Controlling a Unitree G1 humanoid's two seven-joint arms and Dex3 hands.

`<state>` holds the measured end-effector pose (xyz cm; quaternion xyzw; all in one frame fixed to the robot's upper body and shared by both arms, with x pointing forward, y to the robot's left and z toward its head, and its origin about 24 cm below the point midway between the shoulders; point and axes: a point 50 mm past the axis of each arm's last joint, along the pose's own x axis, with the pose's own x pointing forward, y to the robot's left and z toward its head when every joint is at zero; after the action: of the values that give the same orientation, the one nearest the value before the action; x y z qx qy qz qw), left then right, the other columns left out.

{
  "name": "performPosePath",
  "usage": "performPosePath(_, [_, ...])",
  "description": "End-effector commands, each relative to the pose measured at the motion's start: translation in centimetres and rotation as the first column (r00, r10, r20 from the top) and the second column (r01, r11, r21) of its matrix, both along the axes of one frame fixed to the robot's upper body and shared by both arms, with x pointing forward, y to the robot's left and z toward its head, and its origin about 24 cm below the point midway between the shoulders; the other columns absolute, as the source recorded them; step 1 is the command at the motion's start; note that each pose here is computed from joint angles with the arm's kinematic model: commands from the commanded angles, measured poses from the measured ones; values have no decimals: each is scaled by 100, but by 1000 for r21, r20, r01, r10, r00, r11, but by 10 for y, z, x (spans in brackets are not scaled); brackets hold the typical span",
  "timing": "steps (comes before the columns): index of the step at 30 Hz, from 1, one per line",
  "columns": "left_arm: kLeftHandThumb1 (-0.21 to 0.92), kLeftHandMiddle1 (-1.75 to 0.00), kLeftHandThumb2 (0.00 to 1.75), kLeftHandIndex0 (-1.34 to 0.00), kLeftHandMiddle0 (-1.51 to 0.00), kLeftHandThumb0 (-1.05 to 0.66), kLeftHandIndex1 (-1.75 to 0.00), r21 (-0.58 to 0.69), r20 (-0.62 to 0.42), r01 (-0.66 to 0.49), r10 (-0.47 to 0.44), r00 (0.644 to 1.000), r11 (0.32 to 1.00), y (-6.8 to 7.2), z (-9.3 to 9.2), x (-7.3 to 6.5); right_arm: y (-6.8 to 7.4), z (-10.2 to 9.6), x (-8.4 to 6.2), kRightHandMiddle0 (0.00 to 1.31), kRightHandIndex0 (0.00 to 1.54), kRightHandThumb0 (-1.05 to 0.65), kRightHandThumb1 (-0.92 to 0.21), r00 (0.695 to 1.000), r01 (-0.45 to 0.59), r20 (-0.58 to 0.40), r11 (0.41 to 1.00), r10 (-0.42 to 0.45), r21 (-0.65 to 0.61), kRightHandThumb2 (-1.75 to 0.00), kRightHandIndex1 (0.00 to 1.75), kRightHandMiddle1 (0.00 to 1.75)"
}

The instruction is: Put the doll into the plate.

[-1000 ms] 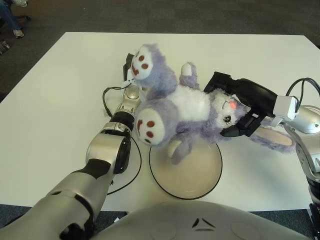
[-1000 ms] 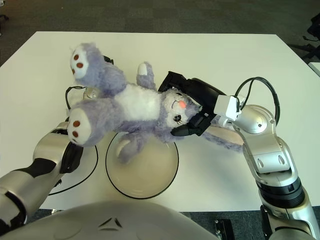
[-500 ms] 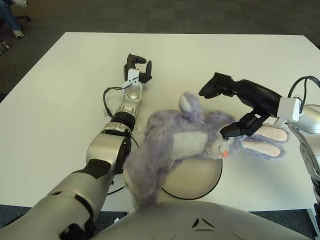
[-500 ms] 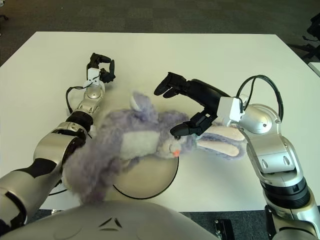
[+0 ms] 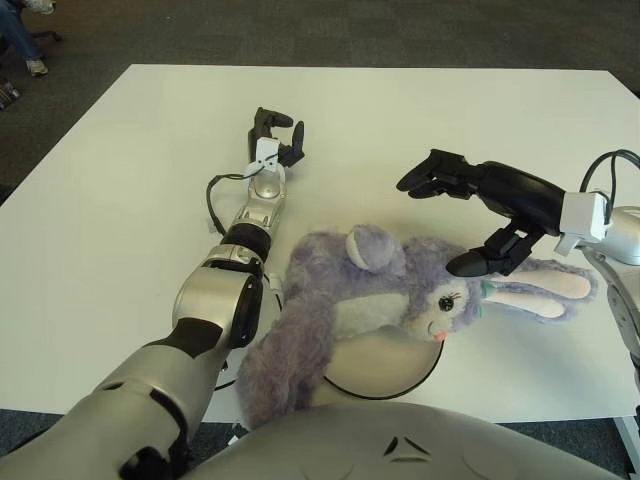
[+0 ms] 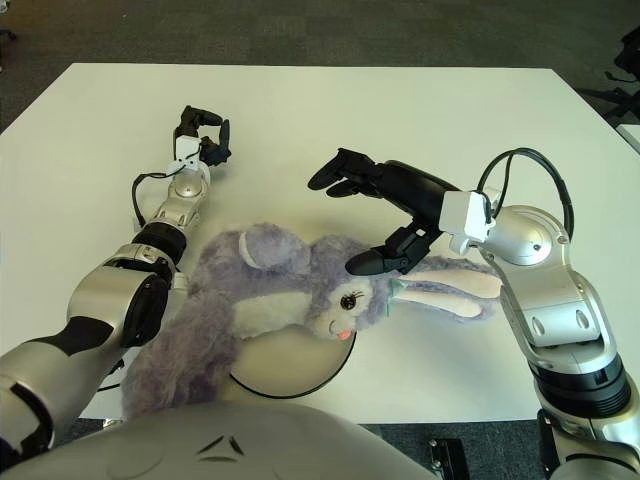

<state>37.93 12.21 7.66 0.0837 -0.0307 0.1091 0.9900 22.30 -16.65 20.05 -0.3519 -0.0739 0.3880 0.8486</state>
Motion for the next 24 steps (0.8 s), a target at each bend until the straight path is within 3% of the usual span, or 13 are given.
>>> performPosePath(1, [75, -172, 75, -30, -92, -37, -175, 19, 18, 14, -14, 1000, 1000, -2, 7, 3, 0, 6, -2, 0, 26, -62, -34, 1000, -13, 26, 1000, 13, -10, -80, 44, 86])
performPosePath(13, [75, -173, 76, -30, -94, -37, -175, 14, 18, 19, -19, 1000, 1000, -2, 7, 3, -1, 7, -3, 0, 27, -61, -34, 999, -10, 34, 1000, 11, -14, -82, 41, 79])
performPosePath(18, [74, -174, 77, -31, -97, -38, -175, -8, 21, 12, -12, 1000, 1000, -3, 7, 3, -8, 9, -1, 0, 25, -59, -32, 999, 40, 32, 999, -40, 12, -84, 36, 76])
performPosePath(24, [73, -174, 78, -31, -95, -38, -175, -14, 21, 15, -15, 1000, 1000, -3, 6, 2, -25, 24, 18, 0, 25, -61, -33, 985, 123, 117, 991, -129, 58, -84, 32, 82])
